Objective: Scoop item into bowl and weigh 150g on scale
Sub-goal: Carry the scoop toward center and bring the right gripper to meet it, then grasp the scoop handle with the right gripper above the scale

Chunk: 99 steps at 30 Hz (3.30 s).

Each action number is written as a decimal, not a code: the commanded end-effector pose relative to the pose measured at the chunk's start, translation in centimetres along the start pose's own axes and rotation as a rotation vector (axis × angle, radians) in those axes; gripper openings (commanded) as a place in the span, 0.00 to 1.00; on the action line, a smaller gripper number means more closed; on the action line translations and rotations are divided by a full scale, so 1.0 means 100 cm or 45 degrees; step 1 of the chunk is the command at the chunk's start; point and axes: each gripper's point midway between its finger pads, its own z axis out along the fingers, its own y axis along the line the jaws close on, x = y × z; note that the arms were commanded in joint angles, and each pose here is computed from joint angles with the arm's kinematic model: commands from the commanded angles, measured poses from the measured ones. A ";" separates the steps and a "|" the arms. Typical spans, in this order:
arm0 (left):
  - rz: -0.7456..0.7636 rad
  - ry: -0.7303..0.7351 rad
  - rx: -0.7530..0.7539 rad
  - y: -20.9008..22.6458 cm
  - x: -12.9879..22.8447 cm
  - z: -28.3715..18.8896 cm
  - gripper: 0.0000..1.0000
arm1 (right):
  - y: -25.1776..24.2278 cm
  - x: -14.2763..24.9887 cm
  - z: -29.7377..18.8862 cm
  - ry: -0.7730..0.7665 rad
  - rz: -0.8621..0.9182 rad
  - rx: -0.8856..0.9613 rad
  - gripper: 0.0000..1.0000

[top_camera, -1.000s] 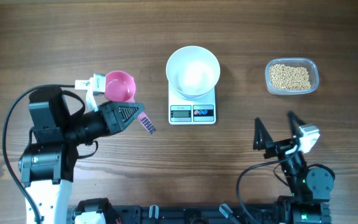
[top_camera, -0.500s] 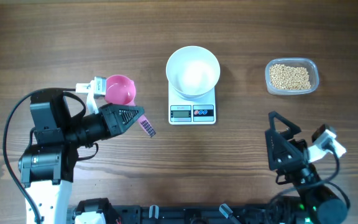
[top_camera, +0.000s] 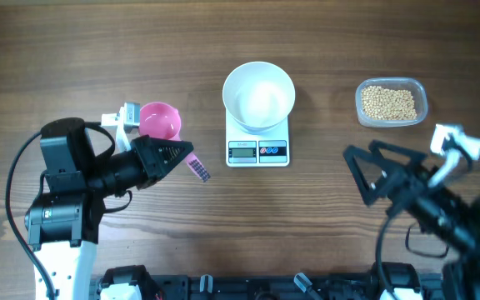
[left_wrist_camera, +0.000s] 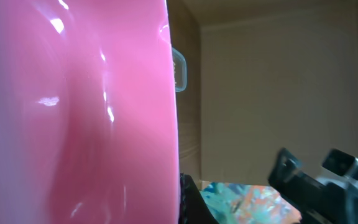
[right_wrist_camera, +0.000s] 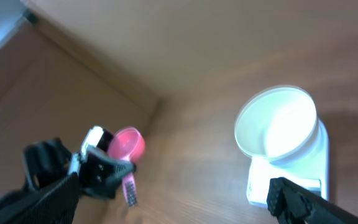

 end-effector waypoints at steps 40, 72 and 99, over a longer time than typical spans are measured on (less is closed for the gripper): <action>-0.473 -0.137 0.408 -0.122 -0.026 0.064 0.04 | 0.055 0.048 0.121 0.491 0.809 -0.172 0.72; -0.258 -0.107 0.428 -0.128 -0.019 0.066 0.04 | 0.076 0.026 0.147 0.482 0.924 -0.341 0.42; -0.253 -0.155 0.409 -0.122 -0.029 0.063 0.04 | 0.073 0.033 0.151 0.530 0.943 -0.330 0.29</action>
